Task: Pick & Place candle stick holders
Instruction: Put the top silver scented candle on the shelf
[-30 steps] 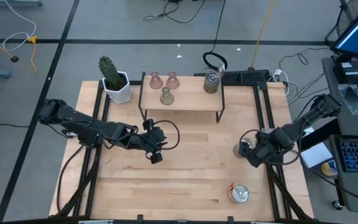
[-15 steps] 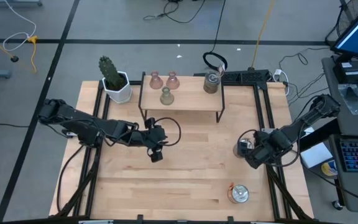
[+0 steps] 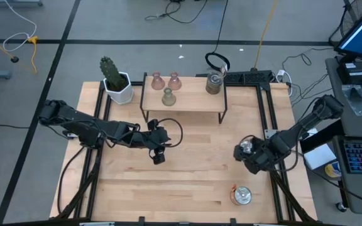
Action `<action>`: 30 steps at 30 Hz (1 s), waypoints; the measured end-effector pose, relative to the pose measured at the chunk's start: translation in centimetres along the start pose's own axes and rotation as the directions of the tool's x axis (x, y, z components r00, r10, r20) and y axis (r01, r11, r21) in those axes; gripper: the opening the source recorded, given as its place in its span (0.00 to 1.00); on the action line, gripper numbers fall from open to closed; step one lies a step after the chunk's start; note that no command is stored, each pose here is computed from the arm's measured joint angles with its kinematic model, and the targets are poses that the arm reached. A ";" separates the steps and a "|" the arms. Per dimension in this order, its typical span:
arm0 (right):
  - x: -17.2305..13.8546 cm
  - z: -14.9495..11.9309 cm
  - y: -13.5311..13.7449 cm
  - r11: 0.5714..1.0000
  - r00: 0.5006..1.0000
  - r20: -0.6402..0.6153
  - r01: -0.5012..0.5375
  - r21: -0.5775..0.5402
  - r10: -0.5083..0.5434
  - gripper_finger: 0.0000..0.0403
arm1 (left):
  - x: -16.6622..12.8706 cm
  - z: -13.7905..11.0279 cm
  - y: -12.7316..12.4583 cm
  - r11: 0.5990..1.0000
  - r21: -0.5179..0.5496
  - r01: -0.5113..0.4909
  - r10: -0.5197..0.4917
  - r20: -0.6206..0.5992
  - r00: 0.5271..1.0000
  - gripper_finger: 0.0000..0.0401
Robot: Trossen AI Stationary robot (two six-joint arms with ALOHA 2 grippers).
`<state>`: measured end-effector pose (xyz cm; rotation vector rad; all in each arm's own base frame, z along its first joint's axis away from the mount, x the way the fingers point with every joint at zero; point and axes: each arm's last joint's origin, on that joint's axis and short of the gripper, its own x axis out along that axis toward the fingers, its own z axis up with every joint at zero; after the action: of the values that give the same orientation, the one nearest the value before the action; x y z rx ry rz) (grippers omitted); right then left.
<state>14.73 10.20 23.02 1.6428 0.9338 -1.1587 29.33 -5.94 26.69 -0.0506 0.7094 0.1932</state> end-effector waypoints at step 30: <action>-2.3 2.5 -1.2 0.932 0.924 0.218 0.258 0.253 -0.315 0.97 | 0.3 0.2 0.9 0.999 -0.037 -0.010 0.009 -0.013 1.000 0.26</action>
<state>12.26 8.02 24.54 1.5086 0.9255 -1.6872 29.47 -4.97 26.63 -0.0837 0.7189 0.2153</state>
